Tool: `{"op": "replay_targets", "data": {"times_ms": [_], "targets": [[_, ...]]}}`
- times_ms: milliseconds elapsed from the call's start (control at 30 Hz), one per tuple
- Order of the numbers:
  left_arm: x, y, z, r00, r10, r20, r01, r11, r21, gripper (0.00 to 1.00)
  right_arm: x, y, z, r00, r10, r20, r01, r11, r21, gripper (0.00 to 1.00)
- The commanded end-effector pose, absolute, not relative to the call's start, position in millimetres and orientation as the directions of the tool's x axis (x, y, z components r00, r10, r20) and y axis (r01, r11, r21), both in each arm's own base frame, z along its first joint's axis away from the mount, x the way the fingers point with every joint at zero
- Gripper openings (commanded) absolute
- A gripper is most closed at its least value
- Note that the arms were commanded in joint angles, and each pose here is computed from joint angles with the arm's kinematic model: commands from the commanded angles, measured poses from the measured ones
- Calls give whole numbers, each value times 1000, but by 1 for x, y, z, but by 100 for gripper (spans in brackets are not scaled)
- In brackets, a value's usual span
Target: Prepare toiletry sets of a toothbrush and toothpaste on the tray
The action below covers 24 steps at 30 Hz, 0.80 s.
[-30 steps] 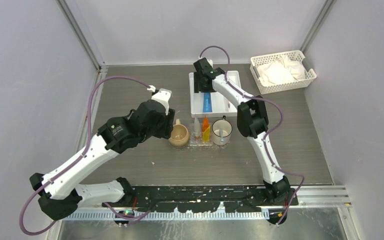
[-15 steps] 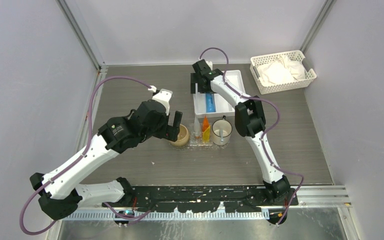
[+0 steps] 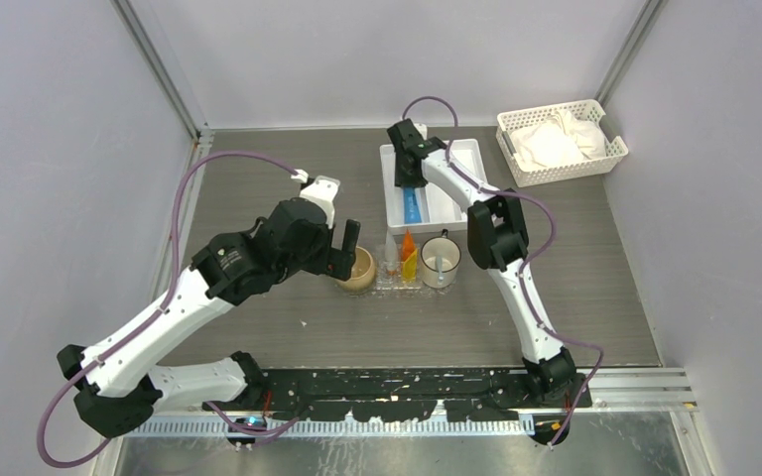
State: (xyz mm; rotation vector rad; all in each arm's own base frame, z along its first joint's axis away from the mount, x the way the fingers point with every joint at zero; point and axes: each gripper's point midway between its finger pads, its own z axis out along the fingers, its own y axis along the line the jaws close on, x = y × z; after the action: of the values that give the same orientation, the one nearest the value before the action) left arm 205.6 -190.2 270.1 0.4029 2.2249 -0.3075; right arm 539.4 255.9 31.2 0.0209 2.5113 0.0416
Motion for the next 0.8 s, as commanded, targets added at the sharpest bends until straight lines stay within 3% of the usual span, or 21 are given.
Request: {"op": "replay_targets", "data": {"times_ms": [0,133,267,467,767], "targets": [[207,-185,296,-559,129,-819,378,919,-113,100,539,246,24,-827,56,-559,29,998,57,18],[205,-182,300,-556,118,-823,372,921,-119,100,564,244,83,-772,179,-610,52,974,220,13],[205,-184,308,-542,104,-834,382,915,-134,100,593,225,180,-668,435,-603,72,845,530,10],[213,-194,339,-455,36,-890,415,893,-176,100,595,190,291,-557,749,-358,69,472,879,8],[242,-258,399,-157,-46,-987,631,764,-136,100,546,171,341,-465,880,93,118,-42,992,7]]}}
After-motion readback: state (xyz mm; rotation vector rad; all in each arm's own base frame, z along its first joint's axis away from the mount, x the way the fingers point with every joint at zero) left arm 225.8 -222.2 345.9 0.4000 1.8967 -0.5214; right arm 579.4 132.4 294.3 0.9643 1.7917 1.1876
